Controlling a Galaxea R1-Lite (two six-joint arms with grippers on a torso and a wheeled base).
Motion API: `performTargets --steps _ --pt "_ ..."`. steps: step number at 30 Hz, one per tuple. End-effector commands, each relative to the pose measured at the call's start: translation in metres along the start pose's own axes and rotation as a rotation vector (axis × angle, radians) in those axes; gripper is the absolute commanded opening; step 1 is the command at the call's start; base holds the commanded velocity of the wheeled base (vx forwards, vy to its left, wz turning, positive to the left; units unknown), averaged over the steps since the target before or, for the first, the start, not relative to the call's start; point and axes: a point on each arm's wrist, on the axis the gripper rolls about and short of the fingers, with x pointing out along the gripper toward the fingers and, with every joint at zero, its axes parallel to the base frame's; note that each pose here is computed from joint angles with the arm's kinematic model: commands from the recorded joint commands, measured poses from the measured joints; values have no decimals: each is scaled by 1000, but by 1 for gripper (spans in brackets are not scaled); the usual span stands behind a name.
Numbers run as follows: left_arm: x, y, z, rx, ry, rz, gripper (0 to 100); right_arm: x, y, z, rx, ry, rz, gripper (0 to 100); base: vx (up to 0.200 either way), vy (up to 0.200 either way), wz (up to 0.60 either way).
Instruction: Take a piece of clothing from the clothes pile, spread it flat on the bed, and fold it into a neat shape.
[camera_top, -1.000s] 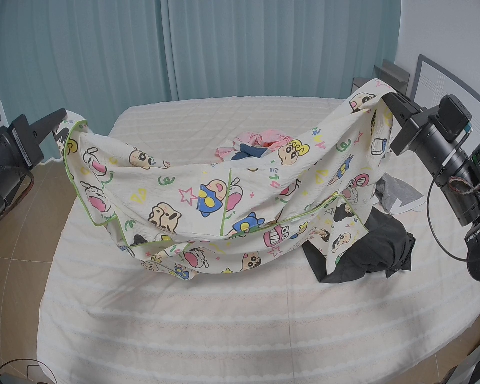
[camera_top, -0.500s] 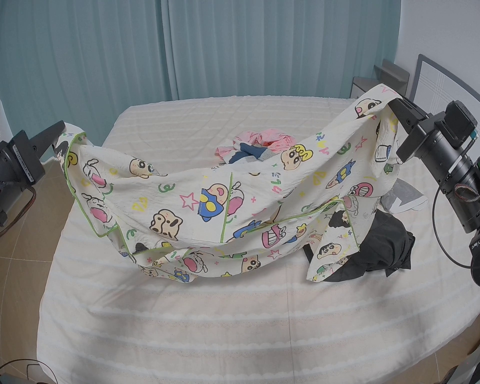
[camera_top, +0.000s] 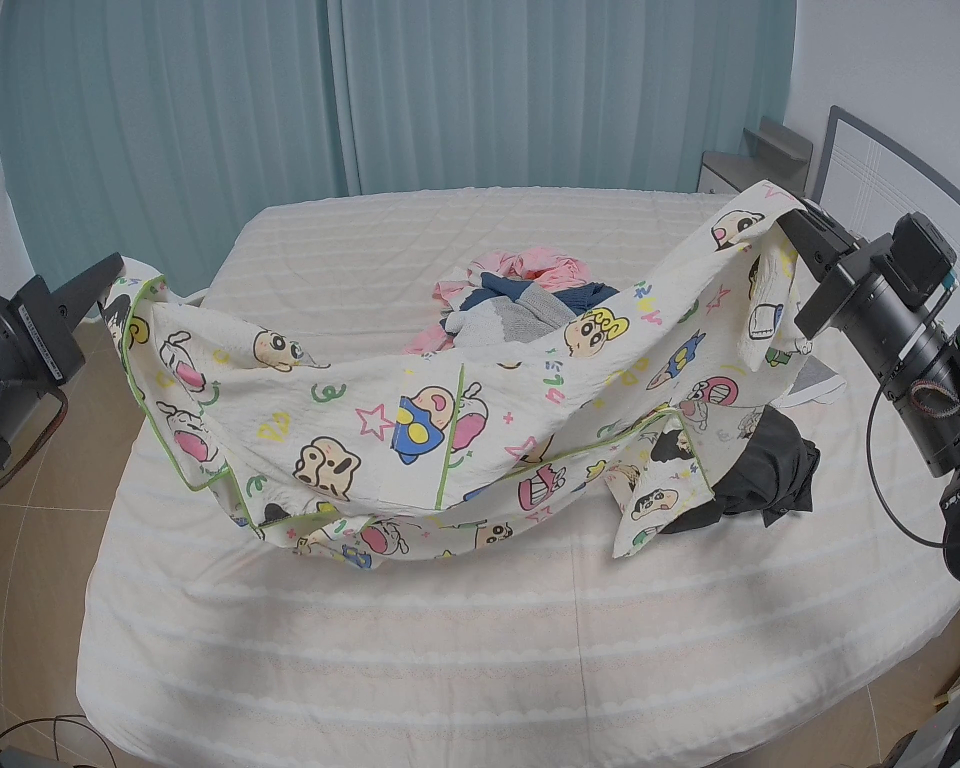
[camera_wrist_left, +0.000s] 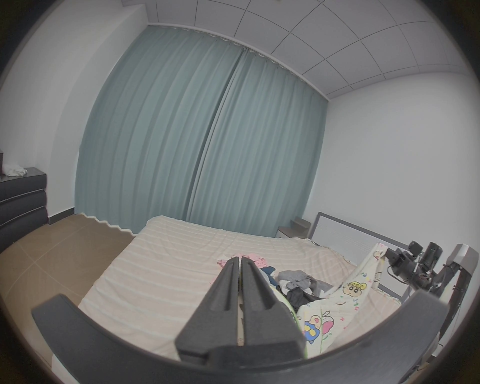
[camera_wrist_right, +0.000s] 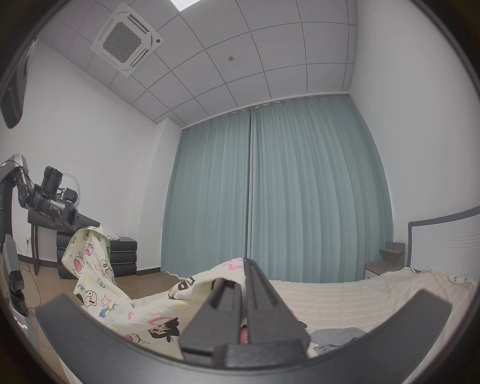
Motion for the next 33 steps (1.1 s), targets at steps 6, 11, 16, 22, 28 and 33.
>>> performTargets --steps 6,11,16,22,28,33 --pt "-10 -3 -2 -12 2 -36 0 -4 1 -2 26 13 4 0 0 100 0" --pt "-13 -1 -3 -12 2 -31 0 -6 1 -4 28 23 5 0 0 200 0" --pt "-15 -1 -1 -14 -9 -29 0 -6 2 -5 28 24 7 0 0 200 0" --pt "-22 1 -2 -13 -14 -30 0 -7 3 -7 30 33 11 0 0 200 0" --pt "-27 2 -2 -16 -18 -31 0 -6 3 -9 30 39 12 0 0 200 0" --pt "-31 3 -2 -16 -26 -31 0 -5 3 -10 30 44 12 0 0 200 0"
